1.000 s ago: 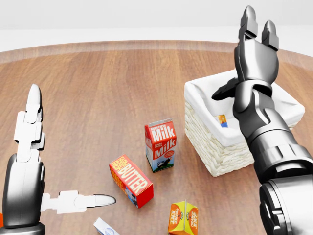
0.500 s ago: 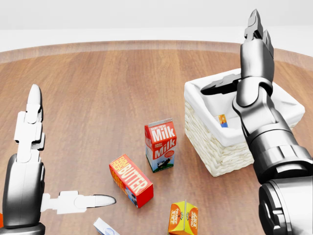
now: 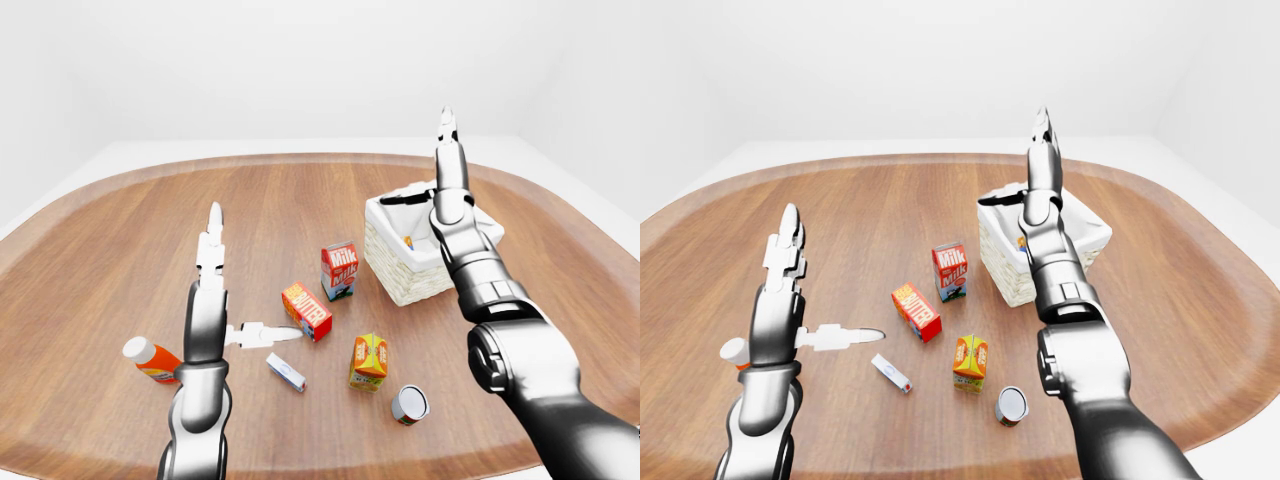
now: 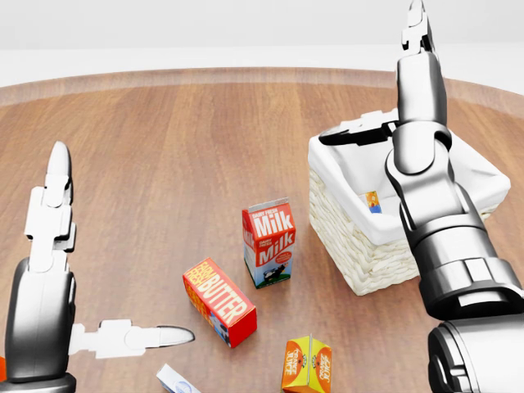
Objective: Pick up the alphabet soup and the tomato sauce, and put them in the basket.
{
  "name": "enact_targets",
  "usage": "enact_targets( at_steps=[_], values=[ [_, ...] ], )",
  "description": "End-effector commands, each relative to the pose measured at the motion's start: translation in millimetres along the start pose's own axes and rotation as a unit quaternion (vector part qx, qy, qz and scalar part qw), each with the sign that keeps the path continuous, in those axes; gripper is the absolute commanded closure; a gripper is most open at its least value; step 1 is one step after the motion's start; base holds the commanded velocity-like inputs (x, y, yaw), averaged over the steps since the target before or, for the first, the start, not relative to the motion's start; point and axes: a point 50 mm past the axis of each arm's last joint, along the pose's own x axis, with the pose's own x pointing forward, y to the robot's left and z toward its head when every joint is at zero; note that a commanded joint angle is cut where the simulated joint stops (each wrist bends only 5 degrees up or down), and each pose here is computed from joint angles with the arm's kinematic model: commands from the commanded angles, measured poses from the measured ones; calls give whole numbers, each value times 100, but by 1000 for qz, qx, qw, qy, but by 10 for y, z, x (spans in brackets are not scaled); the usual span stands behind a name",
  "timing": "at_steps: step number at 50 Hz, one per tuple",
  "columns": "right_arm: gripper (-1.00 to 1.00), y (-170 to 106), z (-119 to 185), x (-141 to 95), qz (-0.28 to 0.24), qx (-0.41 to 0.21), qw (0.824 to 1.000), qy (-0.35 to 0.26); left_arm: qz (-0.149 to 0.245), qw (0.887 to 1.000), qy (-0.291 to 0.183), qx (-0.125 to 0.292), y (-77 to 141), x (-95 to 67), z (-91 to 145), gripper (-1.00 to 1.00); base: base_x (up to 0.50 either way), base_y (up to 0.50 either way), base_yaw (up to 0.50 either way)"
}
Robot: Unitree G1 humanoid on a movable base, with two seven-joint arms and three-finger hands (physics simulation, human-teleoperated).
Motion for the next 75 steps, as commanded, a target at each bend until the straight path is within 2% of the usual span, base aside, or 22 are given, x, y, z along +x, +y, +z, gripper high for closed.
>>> enact_targets(
  at_steps=[1, 14, 25, 31, 33, 42, 54, 75],
  values=[
    [-100, -45, 115, -72, 1, 21, 999, -43, 1, 1000, -1, 2, 2, 0, 2, -100, 0, 0, 0],
    [-100, -106, 217, -261, 14, 24, 998, -56, 3, 1000, -3, 2, 9, 9, 10, -100, 0, 0, 0],
    [-100, -158, 324, -457, 17, 37, 994, -103, 4, 1000, -5, 2, 15, 5, 21, -100, 0, 0, 0],
    [-100, -189, 246, -551, 16, 37, 994, -101, 3, 1000, -2, 2, 11, 0, 10, -100, 0, 0, 0],
    [-100, -146, 88, -606, 19, 38, 996, -75, 3, 1000, -2, 2, 11, -1, 10, -100, 0, 0, 0],
    [-100, -230, 210, -889, 22, 56, 991, -123, 2, 1000, 0, 3, 6, -6, 1, -100, 0, 0, 0],
    [-100, -255, 230, -1143, 32, 70, 987, -140, 1, 1000, 2, 4, -1, -6, -8, -100, 0, 0, 0],
    [-100, -222, 97, -1396, 46, 89, 987, -123, 1, 1000, -3, 3, 5, -2, 18, -100, 0, 0, 0]
  ],
)
